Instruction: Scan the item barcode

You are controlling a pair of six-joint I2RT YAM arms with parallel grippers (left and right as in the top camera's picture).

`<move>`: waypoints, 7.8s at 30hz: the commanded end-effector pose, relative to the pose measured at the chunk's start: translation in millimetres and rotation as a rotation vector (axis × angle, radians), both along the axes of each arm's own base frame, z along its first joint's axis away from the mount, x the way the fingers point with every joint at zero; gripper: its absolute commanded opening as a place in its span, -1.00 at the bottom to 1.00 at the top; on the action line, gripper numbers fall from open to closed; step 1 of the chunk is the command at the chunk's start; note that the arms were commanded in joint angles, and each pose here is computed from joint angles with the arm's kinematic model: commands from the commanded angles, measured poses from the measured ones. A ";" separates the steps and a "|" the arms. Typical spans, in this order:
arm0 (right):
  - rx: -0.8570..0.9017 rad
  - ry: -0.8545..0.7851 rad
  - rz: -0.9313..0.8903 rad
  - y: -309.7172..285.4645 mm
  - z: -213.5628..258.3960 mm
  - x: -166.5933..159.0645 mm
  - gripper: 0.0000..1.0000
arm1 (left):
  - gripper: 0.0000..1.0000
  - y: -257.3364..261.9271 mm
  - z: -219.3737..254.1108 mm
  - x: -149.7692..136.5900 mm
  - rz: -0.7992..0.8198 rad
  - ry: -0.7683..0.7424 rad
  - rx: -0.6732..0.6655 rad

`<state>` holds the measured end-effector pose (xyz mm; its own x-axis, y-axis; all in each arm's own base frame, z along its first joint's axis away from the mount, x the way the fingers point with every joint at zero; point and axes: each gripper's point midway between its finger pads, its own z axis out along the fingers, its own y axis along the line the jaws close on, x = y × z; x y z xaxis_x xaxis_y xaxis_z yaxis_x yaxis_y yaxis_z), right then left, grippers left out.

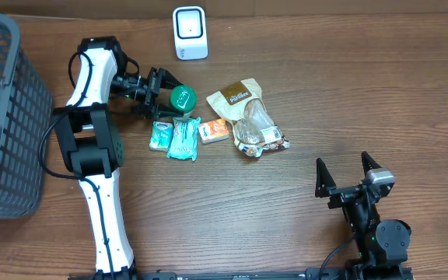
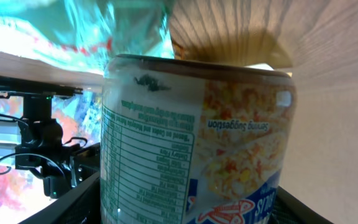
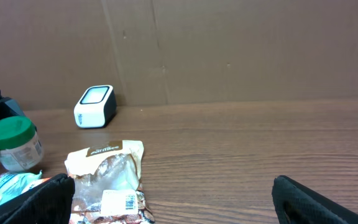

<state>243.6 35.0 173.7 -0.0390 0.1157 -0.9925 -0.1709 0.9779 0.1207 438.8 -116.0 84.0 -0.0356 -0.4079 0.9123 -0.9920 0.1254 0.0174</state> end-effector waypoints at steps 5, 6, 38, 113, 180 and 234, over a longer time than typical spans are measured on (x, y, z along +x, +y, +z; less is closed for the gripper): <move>0.003 0.000 -0.003 -0.1 -2.6 0.3 1.00 | -0.91 13.6 0.2 4.8 0.041 -0.005 -0.017; 0.003 0.000 -0.003 -0.1 -2.6 0.3 0.99 | -0.92 16.9 -3.5 3.7 0.045 0.020 0.009; 0.003 0.000 -0.003 -0.1 -2.6 0.3 1.00 | 0.85 32.4 -23.3 21.6 0.084 -0.020 0.107; 0.003 0.000 -0.003 -0.1 -2.6 0.3 1.00 | 0.99 27.2 315.7 -105.4 -0.847 -1.597 0.958; 0.130 0.720 0.358 68.0 140.0 48.7 1.00 | 0.99 58.9 242.8 -187.4 -0.891 -1.415 1.130; 0.279 1.108 0.225 68.1 23.4 113.0 0.63 | -0.92 -163.5 -54.0 -59.5 -1.092 -1.220 0.525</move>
